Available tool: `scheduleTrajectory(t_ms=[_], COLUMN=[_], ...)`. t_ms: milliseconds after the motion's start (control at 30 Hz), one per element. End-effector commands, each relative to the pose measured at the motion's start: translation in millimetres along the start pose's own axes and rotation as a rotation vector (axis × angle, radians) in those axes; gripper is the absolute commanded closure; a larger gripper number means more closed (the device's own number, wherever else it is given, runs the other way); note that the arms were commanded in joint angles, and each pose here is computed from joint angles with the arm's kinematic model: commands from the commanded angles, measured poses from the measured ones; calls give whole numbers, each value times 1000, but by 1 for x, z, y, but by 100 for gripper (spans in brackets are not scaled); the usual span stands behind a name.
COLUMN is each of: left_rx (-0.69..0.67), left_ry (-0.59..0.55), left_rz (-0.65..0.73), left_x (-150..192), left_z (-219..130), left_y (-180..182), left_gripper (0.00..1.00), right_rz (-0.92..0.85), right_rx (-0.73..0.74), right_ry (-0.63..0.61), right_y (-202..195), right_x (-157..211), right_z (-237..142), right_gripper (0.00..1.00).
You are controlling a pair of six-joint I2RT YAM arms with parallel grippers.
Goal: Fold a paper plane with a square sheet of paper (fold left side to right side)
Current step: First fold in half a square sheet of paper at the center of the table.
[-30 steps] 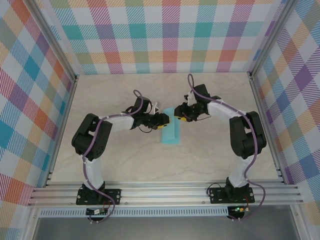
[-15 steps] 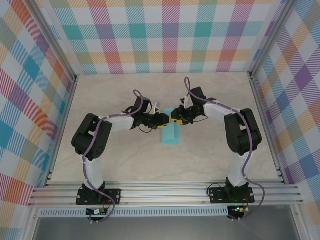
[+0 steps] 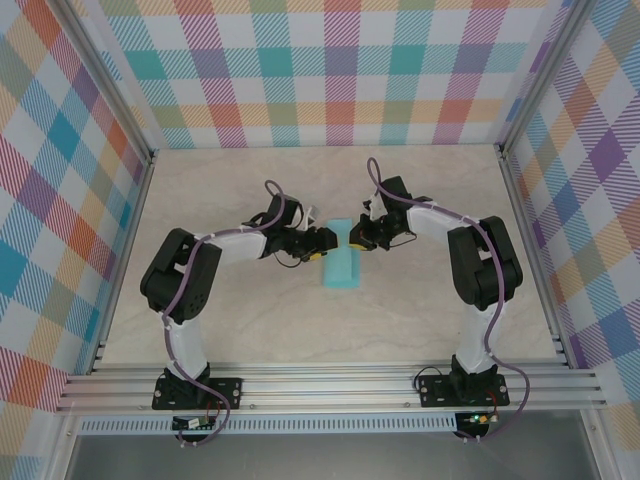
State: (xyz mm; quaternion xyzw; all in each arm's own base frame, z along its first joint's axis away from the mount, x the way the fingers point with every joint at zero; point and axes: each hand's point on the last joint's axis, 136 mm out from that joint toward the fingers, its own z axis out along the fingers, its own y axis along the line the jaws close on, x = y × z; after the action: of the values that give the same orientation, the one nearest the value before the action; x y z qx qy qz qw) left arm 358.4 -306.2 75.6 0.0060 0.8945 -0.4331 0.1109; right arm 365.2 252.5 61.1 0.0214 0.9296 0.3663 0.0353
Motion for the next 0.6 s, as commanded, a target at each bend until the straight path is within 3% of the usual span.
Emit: scheduleTrajectory(t_ms=[0, 133, 567], left_rx=[-111, -200, -301], left_ry=[-44, -21, 67], left_rz=[30, 8, -6], left_x=[-4, 0, 4], left_z=[-27, -26, 10], left_y=[4, 19, 24], left_gripper=[42, 42, 48], right_rz=[-33, -32, -18], right_rx=[77, 110, 131], right_ry=[-5, -6, 8], right_y=[-11, -19, -29], right_x=[-4, -6, -5], right_z=[1, 4, 10], right_gripper=[98, 98, 96])
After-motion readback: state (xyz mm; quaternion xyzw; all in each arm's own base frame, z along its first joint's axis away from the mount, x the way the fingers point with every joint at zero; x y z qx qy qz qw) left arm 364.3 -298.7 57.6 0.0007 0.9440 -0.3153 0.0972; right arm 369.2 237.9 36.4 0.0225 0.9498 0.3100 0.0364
